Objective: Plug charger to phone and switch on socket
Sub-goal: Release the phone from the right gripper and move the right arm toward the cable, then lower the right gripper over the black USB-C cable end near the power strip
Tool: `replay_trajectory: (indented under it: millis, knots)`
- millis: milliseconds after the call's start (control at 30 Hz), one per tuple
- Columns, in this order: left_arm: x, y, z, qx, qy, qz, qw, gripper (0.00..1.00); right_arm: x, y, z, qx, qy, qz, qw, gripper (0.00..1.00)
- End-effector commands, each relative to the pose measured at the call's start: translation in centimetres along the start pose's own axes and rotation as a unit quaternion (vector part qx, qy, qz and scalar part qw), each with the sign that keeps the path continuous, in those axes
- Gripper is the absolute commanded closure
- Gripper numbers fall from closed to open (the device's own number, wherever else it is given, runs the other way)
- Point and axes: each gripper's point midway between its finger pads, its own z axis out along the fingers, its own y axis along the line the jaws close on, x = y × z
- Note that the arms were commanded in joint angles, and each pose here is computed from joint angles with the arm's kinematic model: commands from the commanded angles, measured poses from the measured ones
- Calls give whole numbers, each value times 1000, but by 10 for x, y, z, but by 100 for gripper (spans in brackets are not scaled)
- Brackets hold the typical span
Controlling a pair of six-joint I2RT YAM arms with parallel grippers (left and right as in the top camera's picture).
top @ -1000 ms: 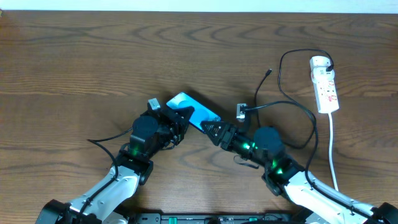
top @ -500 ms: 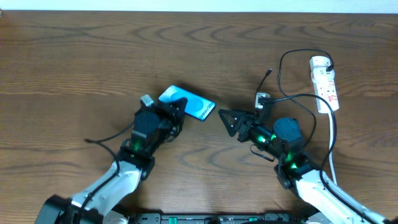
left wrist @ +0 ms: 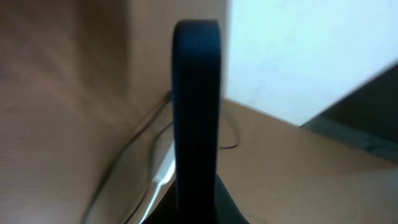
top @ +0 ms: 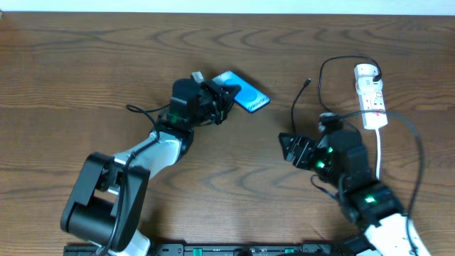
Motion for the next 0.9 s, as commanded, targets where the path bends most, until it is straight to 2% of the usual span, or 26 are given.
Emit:
replay_trajectory:
  millis: [0,67,167,433,633,867]
  knots:
    - [22,3,-9,-13,106,21,994,92,-59,6,-40,78,-82,-50,992,25]
    - [31,2,-14,-12,144,23,989,92,-76,8,-54,120,-85,-62,987,16]
    - [44,3,-19,-11,181,31,983,93,-92,22,-53,127,-76,-85,985,1]
    - [73,4,-34,-3,276,65,959,92,-96,26,-24,137,-40,-102,985,1]
    - [83,5,-40,-2,307,67,949,93,-96,12,4,169,-25,-102,980,1]
    - [86,5,-42,-1,318,67,946,92,-85,-13,47,252,79,-81,961,2]
